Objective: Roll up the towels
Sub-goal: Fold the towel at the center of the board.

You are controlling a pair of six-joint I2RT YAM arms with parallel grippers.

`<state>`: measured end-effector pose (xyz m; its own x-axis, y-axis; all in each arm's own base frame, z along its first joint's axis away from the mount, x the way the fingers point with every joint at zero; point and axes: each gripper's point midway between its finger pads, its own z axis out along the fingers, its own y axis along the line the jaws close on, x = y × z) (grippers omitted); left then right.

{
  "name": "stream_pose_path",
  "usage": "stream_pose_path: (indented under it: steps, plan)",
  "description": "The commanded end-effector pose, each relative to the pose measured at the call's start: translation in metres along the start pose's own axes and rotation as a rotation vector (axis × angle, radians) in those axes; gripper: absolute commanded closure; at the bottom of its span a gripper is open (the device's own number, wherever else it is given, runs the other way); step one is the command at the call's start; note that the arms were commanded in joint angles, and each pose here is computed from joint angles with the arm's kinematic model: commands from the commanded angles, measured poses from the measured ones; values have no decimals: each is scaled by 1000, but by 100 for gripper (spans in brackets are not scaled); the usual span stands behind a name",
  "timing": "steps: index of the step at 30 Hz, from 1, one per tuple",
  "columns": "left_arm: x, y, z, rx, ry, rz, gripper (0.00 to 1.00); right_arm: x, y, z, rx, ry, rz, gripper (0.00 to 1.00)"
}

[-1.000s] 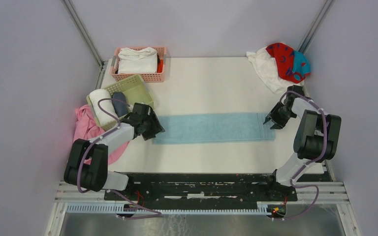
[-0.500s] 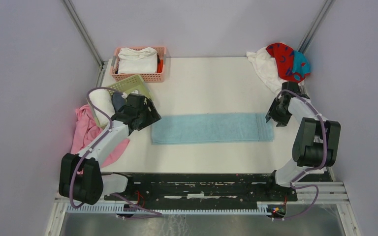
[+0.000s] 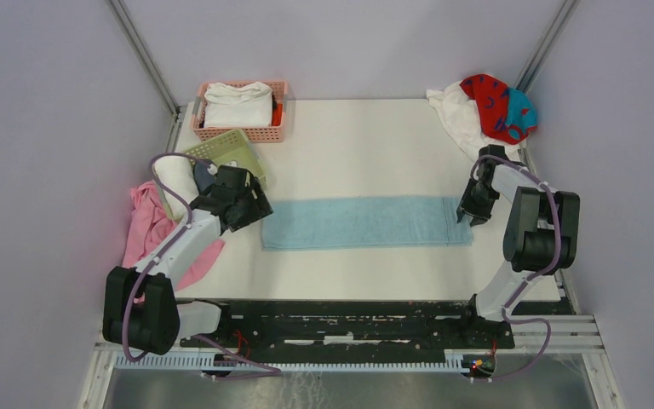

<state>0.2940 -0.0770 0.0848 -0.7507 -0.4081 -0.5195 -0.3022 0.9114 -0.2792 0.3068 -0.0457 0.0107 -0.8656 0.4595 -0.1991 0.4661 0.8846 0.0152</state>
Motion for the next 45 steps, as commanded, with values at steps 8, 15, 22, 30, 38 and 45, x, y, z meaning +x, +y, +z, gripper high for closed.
stream_pose_path:
  steps: [8, 15, 22, 30, 38, 45]
  plan:
    - [11, -18, -1, 137, 19, 17, 21, -11, -47, 0, 261, -14, -11, 91]
    - [33, -33, 4, 244, 83, -51, 21, -81, -98, -76, 514, -293, 70, 100]
    - [46, -63, 9, 344, 142, -84, 22, -98, -43, -104, 322, -332, -10, 100]
    - [63, -95, 21, 402, 190, -101, 24, -36, 77, -122, -124, -234, -161, 100]
    - [79, -120, 36, 438, 239, -103, 37, 24, 156, -136, -272, -184, -280, 100]
    - [88, -134, 44, 450, 268, -96, 44, 60, 208, -137, -261, -169, -366, 100]
